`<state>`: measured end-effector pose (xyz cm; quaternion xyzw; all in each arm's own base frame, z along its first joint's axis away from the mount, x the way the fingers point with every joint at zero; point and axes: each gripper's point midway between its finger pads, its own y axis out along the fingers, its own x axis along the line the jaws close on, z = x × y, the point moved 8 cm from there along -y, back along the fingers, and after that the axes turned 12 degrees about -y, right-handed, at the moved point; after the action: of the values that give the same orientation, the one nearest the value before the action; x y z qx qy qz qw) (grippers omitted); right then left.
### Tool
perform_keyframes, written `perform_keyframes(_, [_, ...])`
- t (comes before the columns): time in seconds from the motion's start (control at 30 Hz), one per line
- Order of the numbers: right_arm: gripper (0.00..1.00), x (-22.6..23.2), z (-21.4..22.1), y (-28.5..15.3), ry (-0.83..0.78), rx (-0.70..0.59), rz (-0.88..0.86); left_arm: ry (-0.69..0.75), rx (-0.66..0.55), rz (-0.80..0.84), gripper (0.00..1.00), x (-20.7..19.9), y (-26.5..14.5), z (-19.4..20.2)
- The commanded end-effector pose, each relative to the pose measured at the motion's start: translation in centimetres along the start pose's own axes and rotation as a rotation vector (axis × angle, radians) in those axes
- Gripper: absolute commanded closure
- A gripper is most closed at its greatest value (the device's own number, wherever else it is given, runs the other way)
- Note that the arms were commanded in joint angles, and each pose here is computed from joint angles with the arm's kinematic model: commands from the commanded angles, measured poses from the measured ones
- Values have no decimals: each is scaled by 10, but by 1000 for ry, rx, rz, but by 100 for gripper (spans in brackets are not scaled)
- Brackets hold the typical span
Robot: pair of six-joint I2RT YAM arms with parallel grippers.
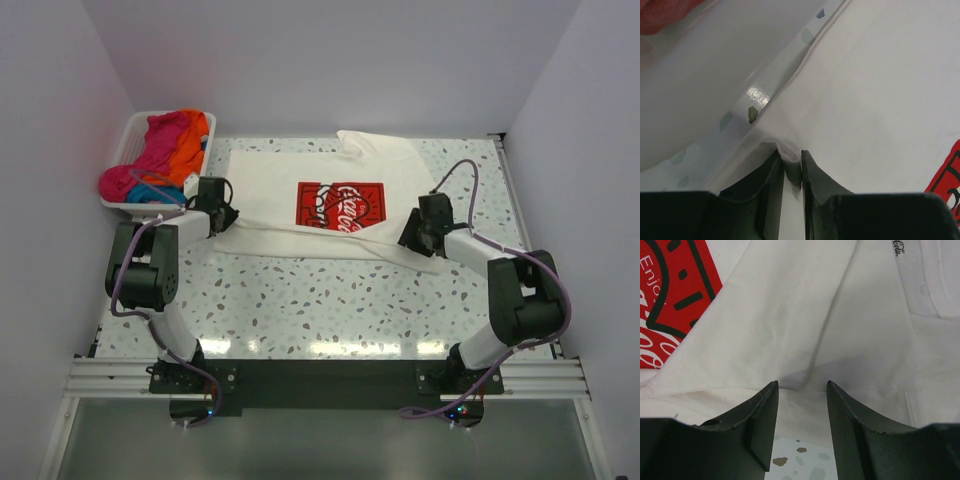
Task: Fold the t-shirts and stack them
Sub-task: Fold the tshirt
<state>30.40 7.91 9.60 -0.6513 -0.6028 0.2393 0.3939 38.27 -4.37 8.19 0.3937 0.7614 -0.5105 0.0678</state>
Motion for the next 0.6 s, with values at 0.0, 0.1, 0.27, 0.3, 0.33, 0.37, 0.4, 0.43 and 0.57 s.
perform_keyframes(0.0, [53, 13, -15, -6, 2, -60, -44, -43, -43, 66, 76, -16, 2, -13])
perform_keyframes(0.1, [55, 16, -14, -2, 3, -49, -40, -46, -46, 68, 76, -15, 3, -15])
perform_keyframes(0.27, [59, 19, -19, 4, 13, -54, -36, -52, -52, 80, 76, -15, 2, -20])
perform_keyframes(0.3, [60, 20, -20, 6, 13, -49, -33, -50, -50, 83, 76, -14, 2, -20])
perform_keyframes(0.33, [61, 20, -21, 7, 14, -48, -33, -51, -52, 79, 76, -13, 2, -20])
perform_keyframes(0.37, [62, 22, -24, 7, 15, -53, -35, -51, -50, 82, 76, -13, 2, -20])
perform_keyframes(0.4, [62, 22, -22, 11, 13, -44, -32, -51, -50, 85, 76, -14, 2, -21])
perform_keyframes(0.43, [64, 24, -24, 11, 15, -47, -37, -50, -50, 83, 76, -12, 3, -21])
perform_keyframes(0.57, [76, 24, -23, 16, 13, -36, -33, -53, -46, 85, 76, -12, 3, -22])
